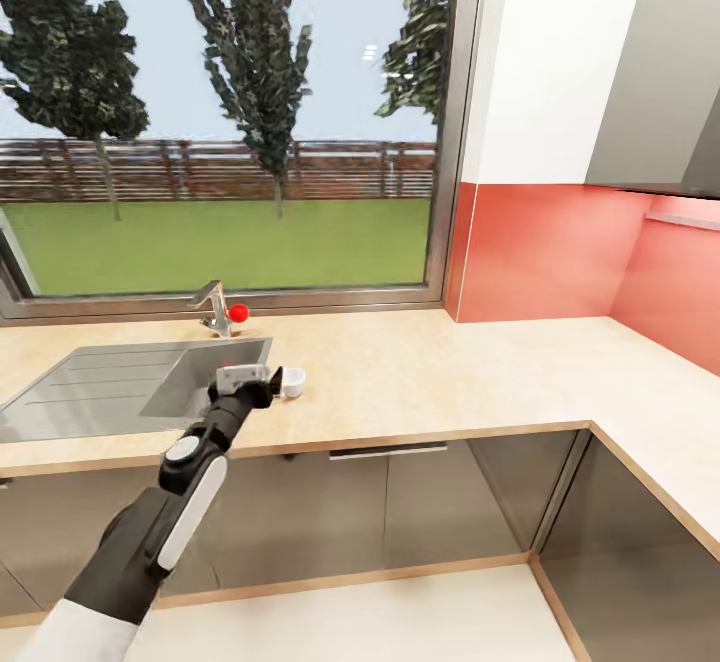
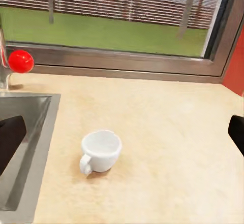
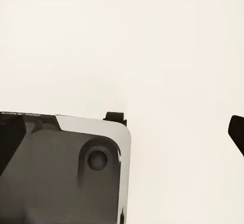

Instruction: Set up a coffee station on the kitchen countertop: keep the coffee maker on the countertop, move the bottle of coffee from the kitchen shelf to the counter next to the coffee maker, place a paper coffee filter on top of the coffee maker, put the saucer next to the coffee maker with the coffee cup on the saucer, and place the electric kettle next to the coffee maker.

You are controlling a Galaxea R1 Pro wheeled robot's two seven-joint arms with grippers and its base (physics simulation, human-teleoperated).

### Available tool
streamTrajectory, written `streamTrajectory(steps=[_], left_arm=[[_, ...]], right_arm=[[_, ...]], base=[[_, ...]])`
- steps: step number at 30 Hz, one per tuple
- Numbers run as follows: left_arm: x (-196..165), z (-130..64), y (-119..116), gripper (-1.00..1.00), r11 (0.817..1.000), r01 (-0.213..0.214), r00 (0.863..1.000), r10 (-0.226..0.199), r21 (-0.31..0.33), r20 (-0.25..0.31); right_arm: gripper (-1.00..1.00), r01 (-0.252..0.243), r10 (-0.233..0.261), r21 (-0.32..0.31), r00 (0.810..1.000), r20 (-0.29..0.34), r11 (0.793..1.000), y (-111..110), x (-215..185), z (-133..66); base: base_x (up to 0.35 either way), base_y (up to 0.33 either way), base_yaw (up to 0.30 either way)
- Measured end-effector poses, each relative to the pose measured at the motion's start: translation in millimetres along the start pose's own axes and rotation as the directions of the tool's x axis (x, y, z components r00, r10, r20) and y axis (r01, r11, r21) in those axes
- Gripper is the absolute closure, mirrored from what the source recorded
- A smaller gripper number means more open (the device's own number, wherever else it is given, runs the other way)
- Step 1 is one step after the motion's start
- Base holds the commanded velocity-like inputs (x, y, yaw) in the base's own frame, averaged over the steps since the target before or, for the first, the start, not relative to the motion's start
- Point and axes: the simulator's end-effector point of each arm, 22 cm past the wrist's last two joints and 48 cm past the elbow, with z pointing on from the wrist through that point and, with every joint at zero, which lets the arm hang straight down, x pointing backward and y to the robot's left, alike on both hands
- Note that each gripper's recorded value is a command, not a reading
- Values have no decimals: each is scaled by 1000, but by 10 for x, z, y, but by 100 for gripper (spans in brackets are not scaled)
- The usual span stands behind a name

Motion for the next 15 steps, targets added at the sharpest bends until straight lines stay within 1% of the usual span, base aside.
streamTrajectory(steps=[2, 3, 4, 6, 7, 9, 10, 12, 13, 14, 15], left_arm=[[-167, 139, 48, -100, 1000, -18, 998, 17, -5, -55], [-212, 169, 65, -100, 1000, -21, 997, 20, -8, -68], [-280, 217, 92, -100, 1000, -28, 995, 26, -11, -94], [-382, 288, 116, -100, 999, -44, 988, 42, -13, -147], [-402, 302, 119, -100, 999, -48, 986, 45, -12, -161], [-418, 337, 136, -100, 998, -65, 974, 61, -12, -218], [-408, 341, 141, -100, 998, -69, 970, 64, -12, -235], [-324, 338, 155, -100, 997, -81, 952, 75, -9, -297], [-296, 333, 159, -100, 996, -84, 947, 77, -9, -312], [-241, 321, 164, -100, 996, -89, 937, 81, -7, -341], [-145, 300, 166, -100, 995, -97, 920, 88, -2, -382]], right_arm=[[-100, 0, 0, 0, 1000, -2, 1000, 0, 8, 0], [-100, 1, -1, 0, 1000, -3, 1000, 0, 11, -1], [-100, 2, -2, -1, 1000, -4, 1000, 1, 15, -1], [-100, 2, -2, -1, 1000, -6, 1000, 2, 24, -2], [-100, 2, -2, -1, 1000, -7, 1000, 3, 26, -2], [-100, 2, -2, -1, 1000, -8, 1000, 0, 31, -3], [-100, 2, -2, -1, 1000, -8, 1000, -2, 33, -3], [-100, 1, -1, 0, 1000, -10, 1000, -7, 39, -4], [-100, 2, -2, 0, 1000, -10, 1000, -8, 42, -5], [-100, 2, -2, 0, 1000, -11, 1000, -8, 45, -5], [-100, 3, -3, 0, 1000, -13, 1000, -9, 52, -6]], base=[[0, 0, 0], [0, 0, 0], [0, 0, 0], [0, 0, 0], [0, 0, 0], [0, 0, 0], [0, 0, 0], [0, 0, 0], [0, 0, 0], [0, 0, 0], [0, 0, 0]])
